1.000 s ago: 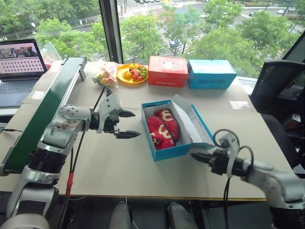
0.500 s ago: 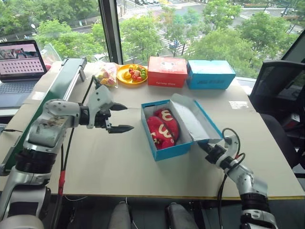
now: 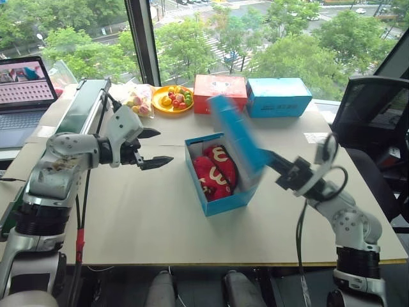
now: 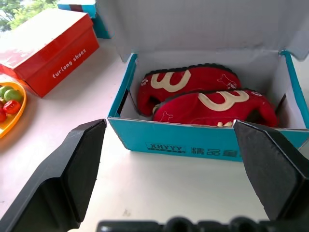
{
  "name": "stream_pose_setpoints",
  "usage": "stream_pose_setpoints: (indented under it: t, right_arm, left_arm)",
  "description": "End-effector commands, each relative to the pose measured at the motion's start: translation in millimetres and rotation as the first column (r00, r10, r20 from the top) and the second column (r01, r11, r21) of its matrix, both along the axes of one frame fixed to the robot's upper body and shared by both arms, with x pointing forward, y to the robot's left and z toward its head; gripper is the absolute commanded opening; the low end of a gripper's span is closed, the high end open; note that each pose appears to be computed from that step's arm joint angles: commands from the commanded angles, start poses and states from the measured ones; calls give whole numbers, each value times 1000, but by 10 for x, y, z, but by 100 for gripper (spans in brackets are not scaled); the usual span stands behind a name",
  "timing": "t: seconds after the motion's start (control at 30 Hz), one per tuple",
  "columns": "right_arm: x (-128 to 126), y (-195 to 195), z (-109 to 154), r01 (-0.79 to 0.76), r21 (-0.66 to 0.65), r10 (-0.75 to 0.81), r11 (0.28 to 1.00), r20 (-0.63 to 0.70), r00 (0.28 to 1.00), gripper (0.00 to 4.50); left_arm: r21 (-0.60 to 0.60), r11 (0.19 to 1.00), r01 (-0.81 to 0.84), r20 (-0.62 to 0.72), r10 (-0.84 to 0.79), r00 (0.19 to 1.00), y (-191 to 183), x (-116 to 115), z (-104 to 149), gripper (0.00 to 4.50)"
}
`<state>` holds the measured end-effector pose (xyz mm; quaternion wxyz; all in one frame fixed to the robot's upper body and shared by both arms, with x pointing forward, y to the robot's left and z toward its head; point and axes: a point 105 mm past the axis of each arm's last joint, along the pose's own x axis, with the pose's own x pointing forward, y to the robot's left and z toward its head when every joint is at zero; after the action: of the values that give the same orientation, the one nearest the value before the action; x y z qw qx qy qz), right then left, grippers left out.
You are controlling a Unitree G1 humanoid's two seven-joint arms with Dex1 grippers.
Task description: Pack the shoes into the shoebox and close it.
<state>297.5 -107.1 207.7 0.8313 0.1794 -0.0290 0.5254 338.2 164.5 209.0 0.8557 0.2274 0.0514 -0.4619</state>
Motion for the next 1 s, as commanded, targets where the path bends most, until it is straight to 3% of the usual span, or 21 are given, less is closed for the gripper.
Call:
stream_pose_setpoints:
  t: [0.03, 0.13, 0.3, 0.47, 0.57, 0.77, 0.9, 1.0]
  right_arm:
    - [-48, 245, 6, -89, -135, 92, 987, 15, 996, 2]
    - [57, 363, -58, -95, -243, 107, 965, 37, 994, 2]
    - [653, 768, 19, -15, -371, 67, 929, 128, 989, 2]
    - [1151, 1007, -304, 78, -577, 44, 813, 194, 980, 2]
    - [1271, 1046, -434, 97, -591, 11, 801, 177, 984, 2]
    - [1293, 910, -927, 108, -739, 0, 665, 144, 990, 2]
    - [1302, 909, -732, 104, -643, -6, 759, 152, 988, 2]
    - [1274, 793, -215, 79, -457, 3, 886, 177, 984, 71]
  left_arm:
    - [-16, 1000, -17, 68, 18, 998, 19, -38, 148, 450]
    - [-26, 999, -28, 65, 30, 997, 19, -54, 139, 450]
    - [-36, 997, -69, 47, 71, 996, 50, -109, 40, 450]
    - [-50, 993, -110, 30, 111, 993, -1, -166, -106, 450]
    - [-73, 989, -131, 23, 133, 991, -45, -190, -154, 450]
    - [-94, 979, -181, 11, 183, 983, -45, -247, -240, 450]
    - [-127, 976, -177, -2, 178, 984, -100, -279, -268, 450]
    - [-132, 978, -162, 50, 170, 984, -162, -277, -248, 450]
